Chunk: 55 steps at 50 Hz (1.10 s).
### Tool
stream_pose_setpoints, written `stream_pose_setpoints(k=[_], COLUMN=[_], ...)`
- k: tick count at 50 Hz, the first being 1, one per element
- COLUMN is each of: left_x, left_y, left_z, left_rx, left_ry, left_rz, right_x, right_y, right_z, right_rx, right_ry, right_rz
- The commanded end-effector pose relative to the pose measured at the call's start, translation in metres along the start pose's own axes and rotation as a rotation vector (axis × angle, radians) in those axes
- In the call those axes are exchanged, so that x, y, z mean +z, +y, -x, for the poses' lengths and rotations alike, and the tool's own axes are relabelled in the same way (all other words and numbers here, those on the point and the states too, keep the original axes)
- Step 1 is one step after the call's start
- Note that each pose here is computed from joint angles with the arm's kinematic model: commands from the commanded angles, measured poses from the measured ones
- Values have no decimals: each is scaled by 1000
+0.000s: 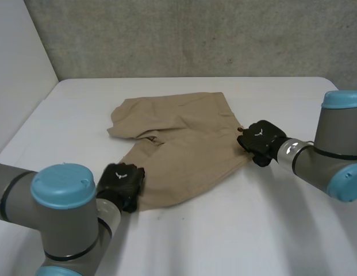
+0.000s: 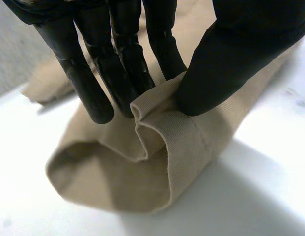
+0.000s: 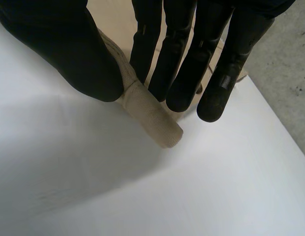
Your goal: Fold the shorts.
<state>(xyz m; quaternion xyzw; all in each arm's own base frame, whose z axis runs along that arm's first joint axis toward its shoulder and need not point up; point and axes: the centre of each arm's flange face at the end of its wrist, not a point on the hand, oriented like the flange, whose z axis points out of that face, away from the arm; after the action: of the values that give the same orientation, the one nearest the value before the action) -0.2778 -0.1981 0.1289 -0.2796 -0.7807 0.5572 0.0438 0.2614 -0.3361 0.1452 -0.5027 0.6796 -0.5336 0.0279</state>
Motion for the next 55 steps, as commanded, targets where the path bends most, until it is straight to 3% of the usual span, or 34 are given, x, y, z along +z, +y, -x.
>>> stream_pose_setpoints(k=[1,6,12,22,28,33,37,41,44,50,55], left_x=[-28,-57,-85,-122,-93,-44,-3,34,50,22,5], left_y=[-30,-38,-61,-144,-139,-115,-115,-143,-191,-303,-326], left_z=[11,18,29,69,67,59,58,67,88,128,130], left_rx=[82,181,188,125,138,150,151,158,175,156,113], left_ry=[-33,-31,-38,-189,-147,-110,-115,-163,-257,-492,-555], left_rz=[-97,-79,-98,-399,-381,-285,-280,-376,-548,-1051,-1235], right_x=[-46,-72,-110,-161,-153,-108,-83,-54,-44,-54,-68], right_y=[-11,-15,-37,-107,-105,-80,-84,-105,-126,-201,-222], right_z=[12,10,4,-40,-39,-24,-22,-44,-66,-129,-139], right_rx=[26,60,88,71,95,107,45,-7,-21,-91,-93], right_ry=[-55,-77,-98,183,187,111,138,279,392,722,811], right_rz=[63,116,152,-110,-118,-9,8,-86,-198,-624,-762])
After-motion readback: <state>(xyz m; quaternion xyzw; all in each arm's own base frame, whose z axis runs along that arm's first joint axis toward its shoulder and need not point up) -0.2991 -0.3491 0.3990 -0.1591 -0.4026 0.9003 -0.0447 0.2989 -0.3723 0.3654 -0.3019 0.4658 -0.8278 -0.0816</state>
